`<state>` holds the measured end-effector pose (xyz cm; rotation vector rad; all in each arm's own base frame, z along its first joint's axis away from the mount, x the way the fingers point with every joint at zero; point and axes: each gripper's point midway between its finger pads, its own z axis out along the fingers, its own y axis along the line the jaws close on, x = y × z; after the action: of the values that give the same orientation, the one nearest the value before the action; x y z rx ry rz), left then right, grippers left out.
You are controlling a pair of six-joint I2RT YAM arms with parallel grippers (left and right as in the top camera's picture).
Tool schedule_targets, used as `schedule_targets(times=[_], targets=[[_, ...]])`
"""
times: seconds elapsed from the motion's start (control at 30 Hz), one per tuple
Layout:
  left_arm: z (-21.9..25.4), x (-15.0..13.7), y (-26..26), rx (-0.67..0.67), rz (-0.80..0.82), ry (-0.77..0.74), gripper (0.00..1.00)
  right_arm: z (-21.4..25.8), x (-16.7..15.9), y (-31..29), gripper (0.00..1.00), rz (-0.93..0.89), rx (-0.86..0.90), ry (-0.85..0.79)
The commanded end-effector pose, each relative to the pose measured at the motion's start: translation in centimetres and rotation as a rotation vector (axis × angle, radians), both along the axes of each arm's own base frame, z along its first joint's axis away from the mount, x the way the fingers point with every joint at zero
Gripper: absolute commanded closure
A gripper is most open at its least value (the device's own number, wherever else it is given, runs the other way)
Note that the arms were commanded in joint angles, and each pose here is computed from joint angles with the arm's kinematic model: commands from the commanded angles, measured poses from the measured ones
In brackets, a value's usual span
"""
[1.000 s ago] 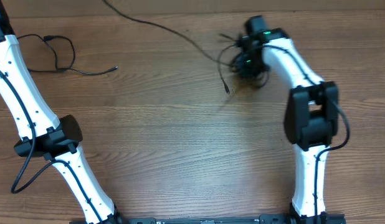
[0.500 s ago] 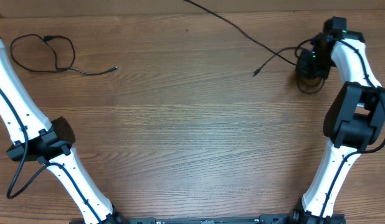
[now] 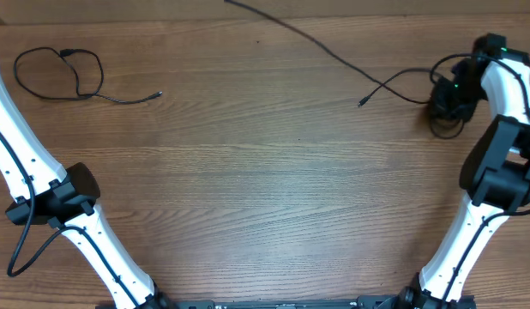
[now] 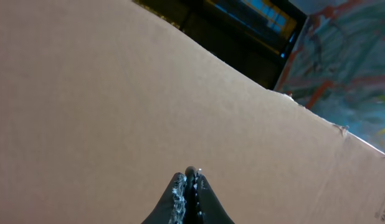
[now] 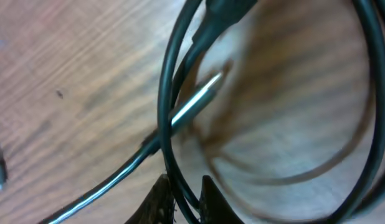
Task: Untangle cables
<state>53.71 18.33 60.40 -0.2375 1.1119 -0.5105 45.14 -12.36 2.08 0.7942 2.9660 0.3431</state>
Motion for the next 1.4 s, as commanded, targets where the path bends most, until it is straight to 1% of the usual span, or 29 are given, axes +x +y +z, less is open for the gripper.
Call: schedule_targets(times=[0.0, 0.07, 0.2, 0.3, 0.4, 0.43, 0.47, 0.5, 0.53, 0.6, 0.67, 0.7, 0.77, 0.83, 0.93, 1.03, 1.1, 1.13, 1.17, 1.23, 1.33, 1.37], targets=[[3.0, -2.5, -0.2, 0.028, 0.054, -0.069, 0.96, 3.5, 1.8, 1.7, 0.88, 0.027, 0.157, -0.117], [3.0, -2.4, -0.7, 0.033, 0.039, -0.067, 0.96, 6.2, 3.1, 3.5, 0.96, 0.074, 0.265, -0.212], [2.9, -2.1, -1.8, 0.041, 0.010, -0.064, 0.96, 11.9, 5.3, 5.5, 0.96, 0.126, 0.401, -0.390], [2.7, -1.9, -2.9, 0.057, -0.032, -0.055, 0.96, 14.7, 6.5, 5.0, 0.96, 0.122, 0.365, -0.457], [2.4, -1.8, -4.5, 0.085, -0.097, -0.042, 0.96, 14.4, 6.7, 3.9, 0.87, 0.057, 0.288, -0.420], [2.3, -1.7, -5.1, 0.095, -0.120, -0.038, 0.96, 14.2, 6.6, 3.9, 0.79, 0.055, 0.272, -0.404], [2.1, -1.7, -5.8, 0.104, -0.147, -0.031, 0.96, 13.8, 6.4, 4.1, 0.67, 0.058, 0.255, -0.382], [1.9, -1.5, -6.4, 0.110, -0.169, -0.022, 0.96, 13.5, 6.2, 4.4, 0.51, 0.062, 0.238, -0.364], [1.6, -1.3, -7.2, 0.109, -0.193, -0.006, 0.96, 13.2, 6.1, 4.8, 0.44, 0.070, 0.209, -0.342], [0.8, -0.7, -8.8, 0.124, -0.231, 0.023, 0.96, 12.7, 6.0, 5.7, 0.37, 0.094, 0.170, -0.315], [-0.4, 0.1, -10.5, 0.144, -0.254, 0.067, 0.96, 12.6, 6.1, 7.3, 0.23, 0.148, 0.160, -0.313], [-1.1, 0.6, -11.4, 0.158, -0.263, 0.091, 0.96, 12.6, 6.2, 8.1, 0.19, 0.164, 0.163, -0.312], [-2.5, 1.4, -13.2, 0.190, -0.282, 0.140, 0.96, 12.6, 6.3, 10.3, 0.00, 0.199, 0.172, -0.306], [-4.2, 2.0, -15.1, 0.224, -0.302, 0.195, 0.96, 12.5, 6.3, 12.9, 0.00, 0.250, 0.172, -0.297], [-7.1, 2.8, -17.8, 0.297, -0.334, 0.286, 0.96, 12.1, 6.6, 15.9, 0.00, 0.305, 0.109, -0.291], [-11.4, 3.1, -20.4, 0.446, -0.369, 0.395, 0.96, 12.4, 7.8, 17.8, 0.00, 0.257, 0.091, -0.319], [-15.7, 2.8, -22.4, 0.568, -0.418, 0.507, 0.96, 12.9, 8.9, 18.7, 0.00, 0.228, 0.101, -0.360], [-17.0, 2.7, -22.8, 0.592, -0.426, 0.546, 0.96, 13.0, 9.2, 18.9, 0.00, 0.221, 0.102, -0.371], [-19.6, 2.5, -23.2, 0.639, -0.428, 0.632, 0.96, 13.1, 9.5, 18.9, 0.00, 0.219, 0.102, -0.382], [-23.1, 2.5, -22.9, 0.664, -0.383, 0.783, 0.96, 13.2, 9.6, 18.9, 0.00, 0.217, 0.103, -0.385], [-28.0, 2.3, -23.3, 0.624, -0.368, 0.988, 0.96, 13.1, 9.4, 18.9, 0.00, 0.216, 0.104, -0.376], [-31.1, 1.8, -24.1, 0.603, -0.388, 1.101, 0.96, 13.0, 9.3, 18.9, 0.00, 0.216, 0.103, -0.371]])
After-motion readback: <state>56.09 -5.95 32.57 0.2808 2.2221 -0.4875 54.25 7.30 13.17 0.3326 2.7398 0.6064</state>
